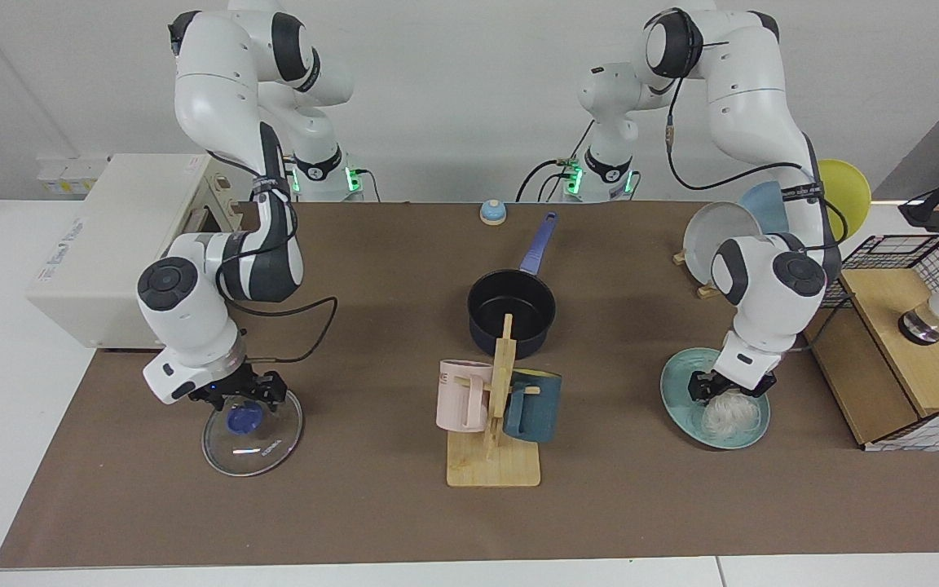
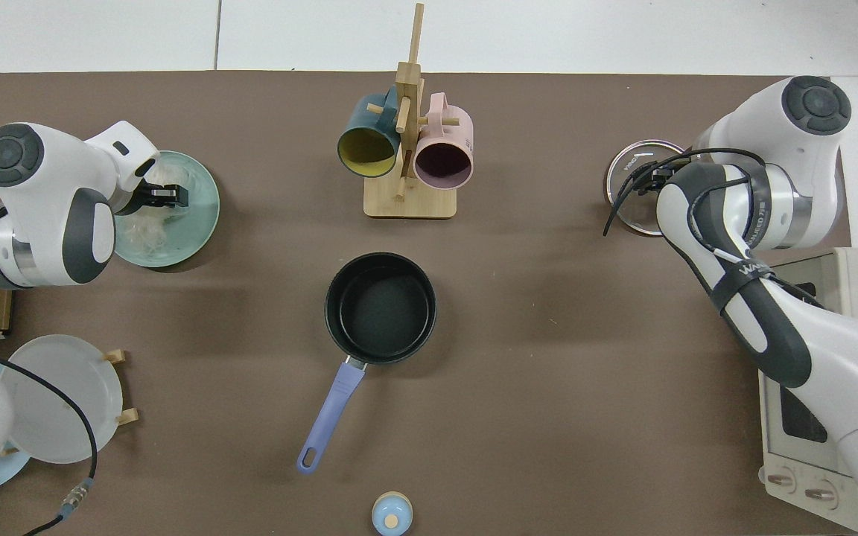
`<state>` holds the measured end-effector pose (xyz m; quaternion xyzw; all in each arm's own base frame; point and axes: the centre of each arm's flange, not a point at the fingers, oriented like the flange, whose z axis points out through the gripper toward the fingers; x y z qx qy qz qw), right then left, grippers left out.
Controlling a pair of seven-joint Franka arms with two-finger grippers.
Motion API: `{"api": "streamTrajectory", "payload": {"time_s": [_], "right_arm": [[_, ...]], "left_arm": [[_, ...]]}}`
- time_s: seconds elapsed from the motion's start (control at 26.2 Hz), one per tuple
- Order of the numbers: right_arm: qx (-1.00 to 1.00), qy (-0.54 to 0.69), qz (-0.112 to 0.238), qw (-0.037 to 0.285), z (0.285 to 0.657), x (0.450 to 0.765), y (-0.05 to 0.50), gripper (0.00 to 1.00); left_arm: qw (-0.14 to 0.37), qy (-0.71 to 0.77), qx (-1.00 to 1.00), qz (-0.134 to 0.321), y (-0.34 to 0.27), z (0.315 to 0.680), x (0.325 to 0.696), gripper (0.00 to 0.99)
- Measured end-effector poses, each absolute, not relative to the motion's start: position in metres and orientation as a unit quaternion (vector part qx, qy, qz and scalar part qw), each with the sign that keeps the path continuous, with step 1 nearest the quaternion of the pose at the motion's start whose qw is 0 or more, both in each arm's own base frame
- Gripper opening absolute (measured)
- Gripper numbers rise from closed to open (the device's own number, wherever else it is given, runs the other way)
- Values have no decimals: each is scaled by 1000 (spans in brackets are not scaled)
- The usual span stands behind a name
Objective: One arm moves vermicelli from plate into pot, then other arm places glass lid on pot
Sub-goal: 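Grasp the vermicelli with the left gripper while the right gripper reaches the lid, then carry the vermicelli over the saucepan with the left gripper and release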
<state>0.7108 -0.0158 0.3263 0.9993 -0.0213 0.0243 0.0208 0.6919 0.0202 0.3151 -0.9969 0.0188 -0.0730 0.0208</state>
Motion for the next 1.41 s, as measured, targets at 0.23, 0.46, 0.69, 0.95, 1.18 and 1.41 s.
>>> {"api": "streamTrajectory", "payload": {"time_s": [0.23,0.46,0.69,0.95,1.18,1.41], "right_arm": [[999,-22,31,21,321,713,-17,991],[998,-22,48,21,323,717,-17,991],[998,-21,56,21,324,718,-17,991],[998,-23,63,22,323,720,-20,991],[998,-23,62,22,320,720,-21,974],[997,-23,63,22,320,721,-20,656]], "left_arm": [[17,32,-998,-60,-3,372,687,467],[11,46,-998,-50,-45,434,665,467],[2,39,-999,-23,-101,468,638,454],[-20,24,-1000,0,-198,472,595,454],[-21,6,-1000,6,-277,471,554,445],[-34,2,-999,-17,-307,448,534,441]]}}
